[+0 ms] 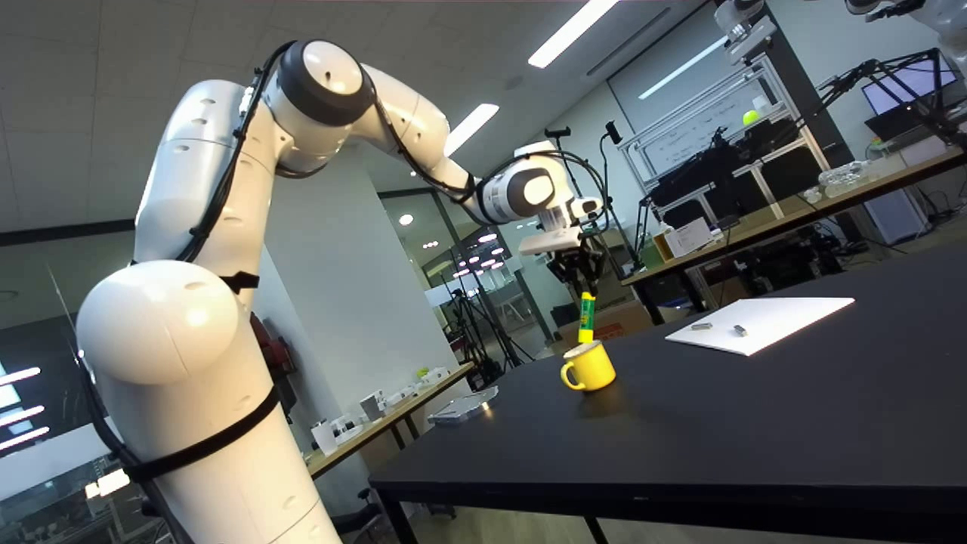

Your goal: Remove the glue stick from the mug and put it on the table

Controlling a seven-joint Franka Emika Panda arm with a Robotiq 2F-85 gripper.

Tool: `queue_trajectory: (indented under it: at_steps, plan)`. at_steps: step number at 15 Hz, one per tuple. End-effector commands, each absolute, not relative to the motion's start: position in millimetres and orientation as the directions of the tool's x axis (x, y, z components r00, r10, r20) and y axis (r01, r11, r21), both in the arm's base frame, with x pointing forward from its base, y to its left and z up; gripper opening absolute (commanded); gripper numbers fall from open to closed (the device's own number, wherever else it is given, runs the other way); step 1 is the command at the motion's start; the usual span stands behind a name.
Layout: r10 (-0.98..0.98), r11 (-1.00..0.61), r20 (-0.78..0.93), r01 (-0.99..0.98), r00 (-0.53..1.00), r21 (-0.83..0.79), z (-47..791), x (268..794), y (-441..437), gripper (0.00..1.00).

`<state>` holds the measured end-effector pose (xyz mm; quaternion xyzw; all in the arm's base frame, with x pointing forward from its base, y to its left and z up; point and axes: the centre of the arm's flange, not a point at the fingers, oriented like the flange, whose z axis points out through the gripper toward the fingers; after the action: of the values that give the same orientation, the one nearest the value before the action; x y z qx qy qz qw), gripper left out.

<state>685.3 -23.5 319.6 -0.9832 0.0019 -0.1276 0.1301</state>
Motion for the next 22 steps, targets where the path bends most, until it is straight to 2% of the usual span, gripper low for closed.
queue_trajectory:
  at_steps: [1,5,10,22]
  plan:
    - [-0.028,-0.975,0.268,0.033,0.963,-0.221,365.8,671.7,-42.2,0.08]
    - [-0.023,-0.992,0.274,0.013,0.961,-0.129,379.1,657.8,-68.8,0.08]
    - [0.008,-1.000,0.280,0.003,0.960,0.019,350.0,618.4,-92.1,0.08]
    - [-0.055,-0.995,0.503,-0.092,0.862,0.049,271.3,568.8,-93.9,0.08]
